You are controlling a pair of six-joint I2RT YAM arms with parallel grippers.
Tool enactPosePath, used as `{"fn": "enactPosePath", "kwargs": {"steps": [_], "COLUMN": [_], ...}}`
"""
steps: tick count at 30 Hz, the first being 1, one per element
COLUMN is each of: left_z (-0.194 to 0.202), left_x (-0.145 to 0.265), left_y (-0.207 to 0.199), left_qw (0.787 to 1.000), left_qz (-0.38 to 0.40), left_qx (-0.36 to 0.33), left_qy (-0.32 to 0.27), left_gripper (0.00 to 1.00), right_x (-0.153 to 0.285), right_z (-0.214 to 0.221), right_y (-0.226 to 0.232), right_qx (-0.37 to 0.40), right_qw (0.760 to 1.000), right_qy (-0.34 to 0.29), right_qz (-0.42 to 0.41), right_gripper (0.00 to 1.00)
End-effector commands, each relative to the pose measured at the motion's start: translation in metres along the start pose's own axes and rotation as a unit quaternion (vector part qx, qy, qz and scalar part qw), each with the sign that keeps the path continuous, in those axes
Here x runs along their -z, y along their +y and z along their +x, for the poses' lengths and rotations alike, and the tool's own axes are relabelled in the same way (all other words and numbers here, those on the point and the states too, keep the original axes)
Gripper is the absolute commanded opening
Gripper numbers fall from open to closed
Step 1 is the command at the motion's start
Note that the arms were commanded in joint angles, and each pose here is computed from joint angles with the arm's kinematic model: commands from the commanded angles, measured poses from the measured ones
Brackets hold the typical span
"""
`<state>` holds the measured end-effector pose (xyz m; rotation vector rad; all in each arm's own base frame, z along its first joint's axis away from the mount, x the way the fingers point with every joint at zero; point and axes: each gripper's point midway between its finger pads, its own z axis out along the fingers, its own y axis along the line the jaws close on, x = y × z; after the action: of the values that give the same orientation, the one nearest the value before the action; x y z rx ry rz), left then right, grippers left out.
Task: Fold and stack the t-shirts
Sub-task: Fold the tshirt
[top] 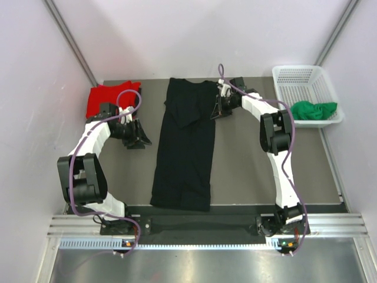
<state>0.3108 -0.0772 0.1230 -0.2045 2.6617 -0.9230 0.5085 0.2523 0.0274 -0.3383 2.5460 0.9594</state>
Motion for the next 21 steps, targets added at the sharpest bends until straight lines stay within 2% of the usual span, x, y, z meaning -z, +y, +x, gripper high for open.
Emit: {"fn": "enactPosePath", "kwargs": {"steps": [1,15,18,19,21], "left_z": [-0.012,-0.017,-0.012,-0.008,0.002], "left_x": [0.01,0.008,0.006,0.004,-0.001], "left_y": [-0.013,-0.02,-0.024,-0.024,-0.024], "left_qw": [0.999,0.999,0.999,0.999,1.0], "left_qz": [0.013,0.025,0.028,0.025,0.021], "left_qx": [-0.026,-0.012,-0.012,-0.01,-0.002], "left_qy": [-0.032,-0.031,-0.024,-0.018,-0.006], "left_gripper": [0.5,0.51,0.51,0.52,0.52], "right_x": [0.011,0.026,0.029,0.029,0.038], "right_z": [-0.001,-0.029,-0.026,-0.019,-0.018], "right_y": [-0.063,-0.08,-0.077,-0.077,-0.065], "right_qx": [0.025,0.032,0.042,0.041,0.048], "right_qw": [0.992,0.984,0.985,0.985,0.987], "right_qy": [0.002,-0.031,-0.024,-0.015,-0.012], "right_qz": [0.126,0.171,0.168,0.167,0.153], "right_gripper": [0.0,0.02,0.1,0.28,0.47]}}
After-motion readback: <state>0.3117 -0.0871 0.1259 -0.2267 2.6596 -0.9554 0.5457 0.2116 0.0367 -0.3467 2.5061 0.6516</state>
